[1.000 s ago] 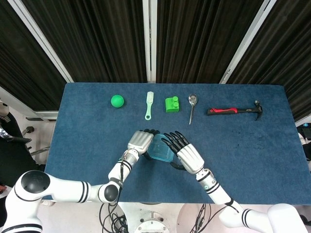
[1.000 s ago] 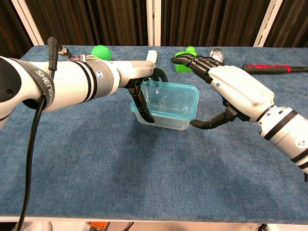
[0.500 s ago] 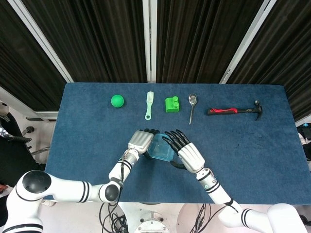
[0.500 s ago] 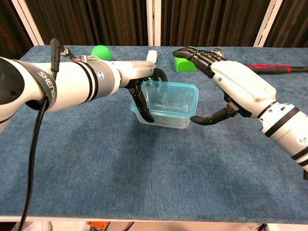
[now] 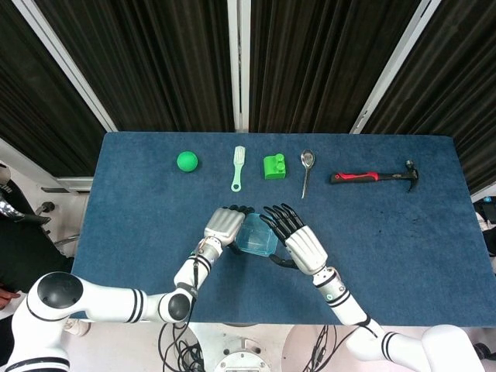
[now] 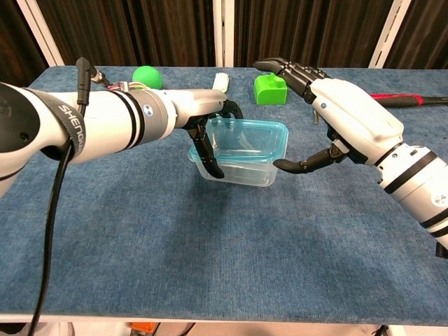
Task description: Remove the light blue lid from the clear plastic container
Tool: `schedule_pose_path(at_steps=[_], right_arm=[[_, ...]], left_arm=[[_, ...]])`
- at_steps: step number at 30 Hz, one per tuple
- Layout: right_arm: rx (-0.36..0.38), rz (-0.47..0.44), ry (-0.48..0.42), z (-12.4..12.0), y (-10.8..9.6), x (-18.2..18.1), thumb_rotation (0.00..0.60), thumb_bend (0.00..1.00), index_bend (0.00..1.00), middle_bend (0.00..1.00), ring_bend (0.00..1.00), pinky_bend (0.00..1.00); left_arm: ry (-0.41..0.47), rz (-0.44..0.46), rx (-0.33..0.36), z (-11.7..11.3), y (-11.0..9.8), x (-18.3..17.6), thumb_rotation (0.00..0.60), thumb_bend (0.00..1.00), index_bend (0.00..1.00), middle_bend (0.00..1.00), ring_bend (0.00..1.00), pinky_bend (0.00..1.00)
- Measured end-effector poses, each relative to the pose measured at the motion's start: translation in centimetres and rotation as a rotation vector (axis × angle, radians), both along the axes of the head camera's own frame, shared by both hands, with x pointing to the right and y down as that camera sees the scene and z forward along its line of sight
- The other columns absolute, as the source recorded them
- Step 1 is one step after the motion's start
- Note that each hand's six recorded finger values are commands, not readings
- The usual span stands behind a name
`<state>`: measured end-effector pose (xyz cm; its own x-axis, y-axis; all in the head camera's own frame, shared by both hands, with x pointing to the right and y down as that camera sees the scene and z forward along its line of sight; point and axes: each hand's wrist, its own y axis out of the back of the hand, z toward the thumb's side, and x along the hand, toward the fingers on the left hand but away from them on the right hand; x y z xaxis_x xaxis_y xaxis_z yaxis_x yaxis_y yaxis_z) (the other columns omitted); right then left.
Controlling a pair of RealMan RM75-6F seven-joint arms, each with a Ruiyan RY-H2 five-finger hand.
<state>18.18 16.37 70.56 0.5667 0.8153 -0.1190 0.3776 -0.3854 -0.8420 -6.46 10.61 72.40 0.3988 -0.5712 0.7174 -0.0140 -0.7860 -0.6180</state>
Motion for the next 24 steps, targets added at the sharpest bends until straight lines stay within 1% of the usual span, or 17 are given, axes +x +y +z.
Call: schedule_pose_path(at_steps=[2, 4, 7, 10, 15, 20, 24], right_arm=[[0.009, -0.001, 0.000, -0.02, 0.01, 0.02, 0.600, 0.35, 0.09, 0.04, 0.00, 0.02], [0.027, 0.000, 0.004, -0.07, -0.02, 0.08, 0.600, 0.41, 0.17, 0.08, 0.00, 0.06], [0.055, 0.003, 0.007, -0.11, -0.11, 0.16, 0.600, 0.47, 0.28, 0.12, 0.04, 0.09], [0.080, 0.004, 0.012, -0.08, -0.21, 0.15, 0.600, 0.52, 0.34, 0.15, 0.05, 0.11], [0.107, -0.001, 0.036, 0.19, -0.29, 0.15, 0.600, 0.54, 0.38, 0.17, 0.07, 0.12], [0.108, 0.001, 0.046, 0.57, -0.23, 0.11, 0.600, 0.58, 0.42, 0.19, 0.09, 0.13], [0.113, 0.005, 0.041, 0.64, -0.33, -0.04, 0.600, 0.60, 0.45, 0.20, 0.10, 0.13]], left_arm=[[0.003, -0.001, -0.004, -0.02, 0.00, 0.01, 0.600, 0.00, 0.32, 0.32, 0.22, 0.29], [0.007, -0.002, -0.007, -0.07, 0.01, 0.02, 0.600, 0.00, 0.31, 0.32, 0.22, 0.29], [0.014, -0.002, -0.015, -0.15, 0.05, 0.06, 0.600, 0.00, 0.31, 0.31, 0.22, 0.29], [0.023, -0.007, -0.023, -0.21, 0.03, 0.08, 0.600, 0.00, 0.29, 0.31, 0.22, 0.29], [0.047, -0.021, -0.051, -0.35, 0.14, 0.07, 0.600, 0.00, 0.26, 0.30, 0.22, 0.29], [0.080, -0.037, -0.080, -0.76, 0.12, -0.04, 0.600, 0.00, 0.24, 0.30, 0.22, 0.29], [0.092, -0.037, -0.090, -0.94, 0.24, -0.03, 0.600, 0.00, 0.18, 0.25, 0.20, 0.29]])
